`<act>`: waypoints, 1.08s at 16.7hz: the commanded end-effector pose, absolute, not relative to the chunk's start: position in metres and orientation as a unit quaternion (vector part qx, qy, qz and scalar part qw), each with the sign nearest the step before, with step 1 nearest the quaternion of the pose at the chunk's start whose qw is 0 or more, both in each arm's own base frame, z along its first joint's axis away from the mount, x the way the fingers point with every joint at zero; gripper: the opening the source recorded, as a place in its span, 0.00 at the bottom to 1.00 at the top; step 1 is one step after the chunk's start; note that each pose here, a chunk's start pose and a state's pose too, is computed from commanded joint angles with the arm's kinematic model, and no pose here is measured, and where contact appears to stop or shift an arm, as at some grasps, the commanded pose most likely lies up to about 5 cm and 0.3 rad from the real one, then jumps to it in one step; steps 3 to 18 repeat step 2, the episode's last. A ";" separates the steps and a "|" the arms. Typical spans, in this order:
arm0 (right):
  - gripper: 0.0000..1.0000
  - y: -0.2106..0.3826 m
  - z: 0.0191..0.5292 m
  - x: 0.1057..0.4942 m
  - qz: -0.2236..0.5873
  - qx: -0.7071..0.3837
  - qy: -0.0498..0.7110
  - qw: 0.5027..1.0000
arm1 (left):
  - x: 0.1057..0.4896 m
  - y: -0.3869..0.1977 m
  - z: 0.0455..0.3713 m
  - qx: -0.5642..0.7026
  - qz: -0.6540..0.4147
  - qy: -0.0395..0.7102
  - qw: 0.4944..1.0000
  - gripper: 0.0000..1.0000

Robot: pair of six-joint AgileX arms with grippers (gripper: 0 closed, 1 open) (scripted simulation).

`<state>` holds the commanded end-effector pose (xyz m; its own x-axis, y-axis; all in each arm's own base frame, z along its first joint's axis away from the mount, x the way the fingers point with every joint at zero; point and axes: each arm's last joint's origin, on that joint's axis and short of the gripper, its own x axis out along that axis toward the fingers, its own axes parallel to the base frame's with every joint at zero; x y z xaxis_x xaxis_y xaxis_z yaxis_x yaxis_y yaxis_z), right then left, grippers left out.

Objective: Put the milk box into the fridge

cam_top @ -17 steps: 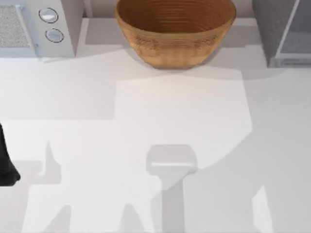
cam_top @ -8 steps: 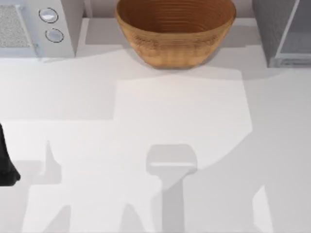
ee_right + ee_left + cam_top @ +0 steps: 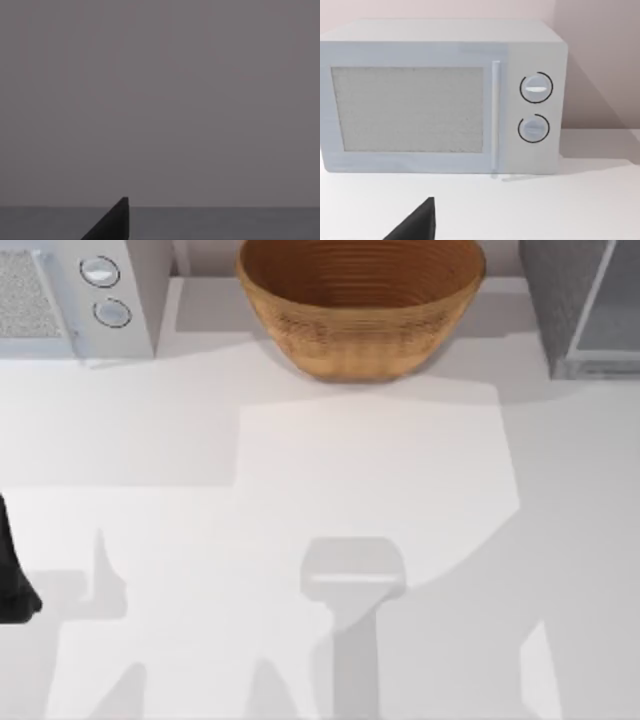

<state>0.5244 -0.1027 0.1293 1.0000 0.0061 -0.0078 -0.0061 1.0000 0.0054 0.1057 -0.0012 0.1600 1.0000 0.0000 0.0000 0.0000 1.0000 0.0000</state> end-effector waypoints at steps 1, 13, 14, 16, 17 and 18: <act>1.00 -0.103 0.129 0.524 0.003 0.003 0.004 1.000 | 0.106 -0.001 0.160 0.000 0.000 0.000 1.000 1.00; 1.00 -0.103 0.129 0.524 0.003 0.003 0.004 1.000 | 0.106 -0.001 0.160 0.000 0.000 0.000 1.000 1.00; 1.00 -0.103 0.129 0.524 0.003 0.003 0.004 1.000 | 0.106 -0.001 0.160 0.000 0.000 0.000 1.000 1.00; 1.00 -0.103 0.129 0.524 0.003 0.003 0.004 1.000 | 0.106 -0.001 0.160 0.000 0.000 0.000 1.000 1.00; 1.00 -0.103 0.129 0.524 0.003 0.003 0.004 1.000 | 0.106 -0.001 0.160 0.000 0.000 0.000 1.000 1.00; 1.00 -0.103 0.129 0.524 0.003 0.003 0.004 1.000 | 0.106 -0.001 0.160 0.000 0.000 0.000 1.000 1.00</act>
